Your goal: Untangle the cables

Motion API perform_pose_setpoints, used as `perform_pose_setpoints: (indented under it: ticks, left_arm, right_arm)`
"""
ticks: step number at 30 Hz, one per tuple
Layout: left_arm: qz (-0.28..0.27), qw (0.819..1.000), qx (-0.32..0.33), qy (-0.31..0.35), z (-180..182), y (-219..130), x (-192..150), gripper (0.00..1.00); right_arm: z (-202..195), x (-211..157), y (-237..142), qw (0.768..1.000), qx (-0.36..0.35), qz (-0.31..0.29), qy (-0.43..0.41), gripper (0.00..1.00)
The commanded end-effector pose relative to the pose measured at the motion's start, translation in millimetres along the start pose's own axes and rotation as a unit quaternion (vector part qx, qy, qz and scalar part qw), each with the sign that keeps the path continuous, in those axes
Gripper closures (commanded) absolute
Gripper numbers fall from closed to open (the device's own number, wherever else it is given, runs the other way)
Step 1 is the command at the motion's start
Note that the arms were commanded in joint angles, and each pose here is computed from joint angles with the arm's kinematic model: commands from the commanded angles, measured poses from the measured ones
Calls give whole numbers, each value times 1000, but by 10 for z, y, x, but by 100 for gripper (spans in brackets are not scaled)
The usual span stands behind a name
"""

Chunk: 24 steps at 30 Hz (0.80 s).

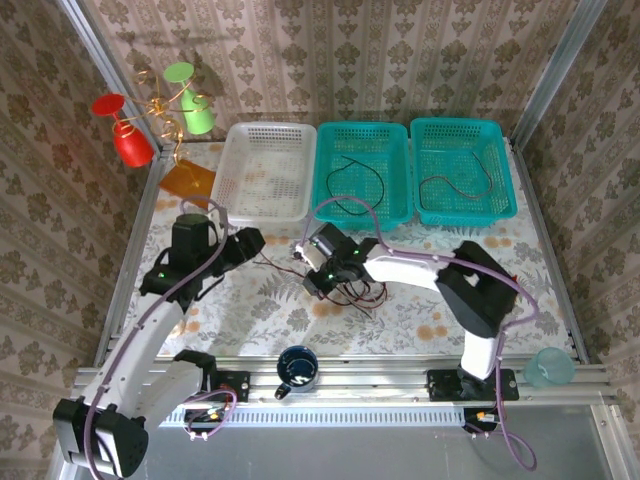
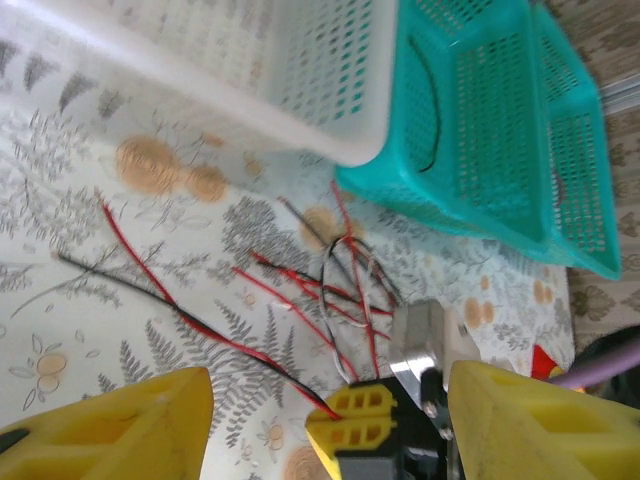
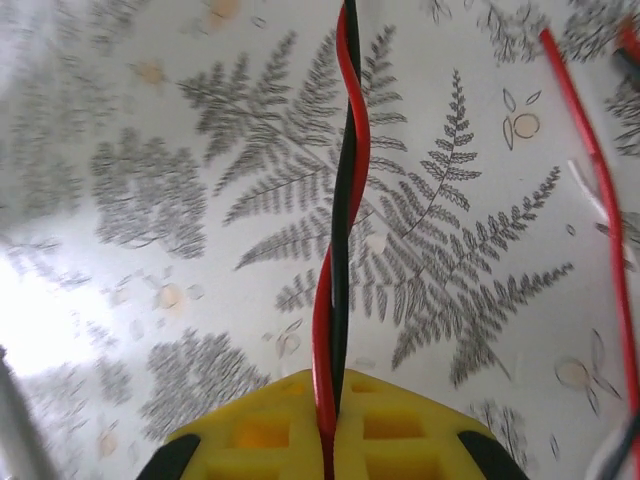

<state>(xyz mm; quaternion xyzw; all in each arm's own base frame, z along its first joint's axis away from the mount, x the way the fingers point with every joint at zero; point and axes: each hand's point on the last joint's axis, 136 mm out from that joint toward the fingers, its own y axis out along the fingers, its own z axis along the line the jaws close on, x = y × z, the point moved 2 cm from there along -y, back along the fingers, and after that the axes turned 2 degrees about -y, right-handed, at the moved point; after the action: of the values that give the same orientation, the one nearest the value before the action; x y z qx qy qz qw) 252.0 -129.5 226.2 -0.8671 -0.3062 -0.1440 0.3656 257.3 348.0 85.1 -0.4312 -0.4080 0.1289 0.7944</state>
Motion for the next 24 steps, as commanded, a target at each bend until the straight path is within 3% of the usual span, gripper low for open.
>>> perform_pose_setpoints:
  ticks: [1,10,15,24]
  left_arm:
    - [-31,998,-20,44,-283,-267,212,36]
    - [-72,990,-102,68,-877,-462,598,36]
    - [-65,985,-138,82,-1091,-450,708,35]
    - [-58,969,-221,95,-1529,-541,871,37]
  right_arm:
    - [77,286,-422,996,3,-90,-24,100]
    - [26,506,-1129,974,4,-228,-2,100]
    - [89,592,-1588,946,-16,-322,-29,100]
    - [-87,521,-2035,922,-92,-376,-1,100]
